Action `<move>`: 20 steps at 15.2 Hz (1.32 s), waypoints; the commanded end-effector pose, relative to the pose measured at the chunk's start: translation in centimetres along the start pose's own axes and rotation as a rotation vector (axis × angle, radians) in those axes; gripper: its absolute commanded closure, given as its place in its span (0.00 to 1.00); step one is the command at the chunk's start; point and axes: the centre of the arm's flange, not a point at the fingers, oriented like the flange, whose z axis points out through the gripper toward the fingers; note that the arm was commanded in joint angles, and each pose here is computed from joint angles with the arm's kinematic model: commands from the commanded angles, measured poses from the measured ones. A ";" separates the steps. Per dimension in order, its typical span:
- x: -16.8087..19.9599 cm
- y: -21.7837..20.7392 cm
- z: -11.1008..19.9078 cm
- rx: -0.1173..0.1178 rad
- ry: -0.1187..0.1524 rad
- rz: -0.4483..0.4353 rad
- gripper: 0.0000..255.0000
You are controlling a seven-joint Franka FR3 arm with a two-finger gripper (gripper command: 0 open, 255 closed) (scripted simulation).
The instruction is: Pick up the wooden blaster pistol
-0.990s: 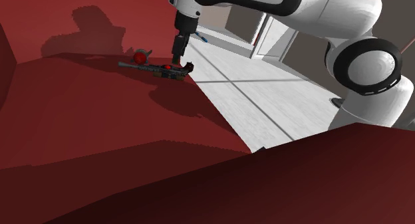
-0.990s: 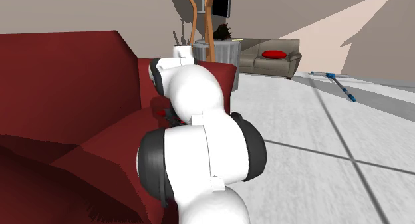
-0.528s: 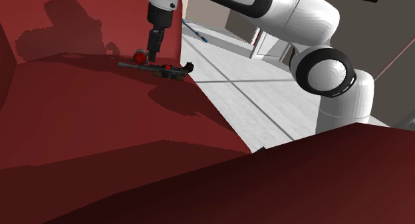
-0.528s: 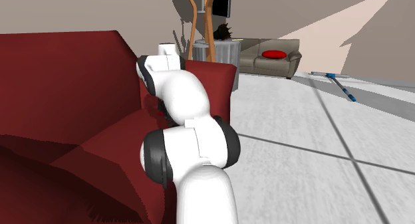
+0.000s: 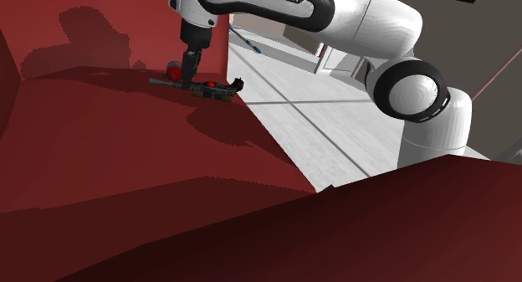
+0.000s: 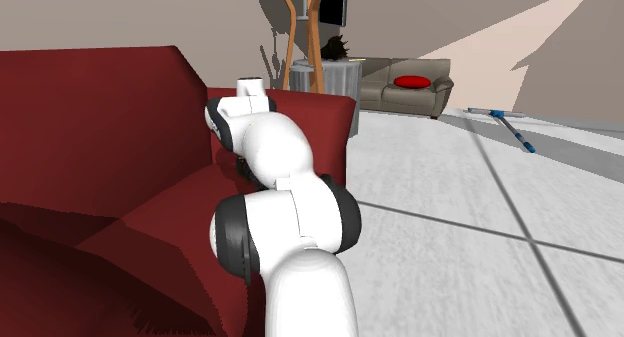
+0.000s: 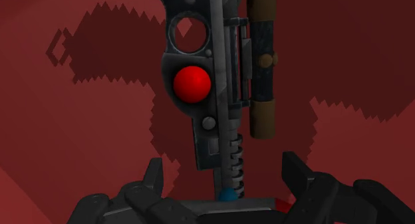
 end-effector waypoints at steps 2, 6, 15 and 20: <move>0.1 0.0 0.5 0.000 0.000 0.000 1.00; 0.1 0.0 0.5 0.000 0.000 0.000 1.00; 0.2 0.1 -1.7 0.000 0.000 0.000 1.00; 0.4 0.2 -4.3 0.000 0.000 0.000 1.00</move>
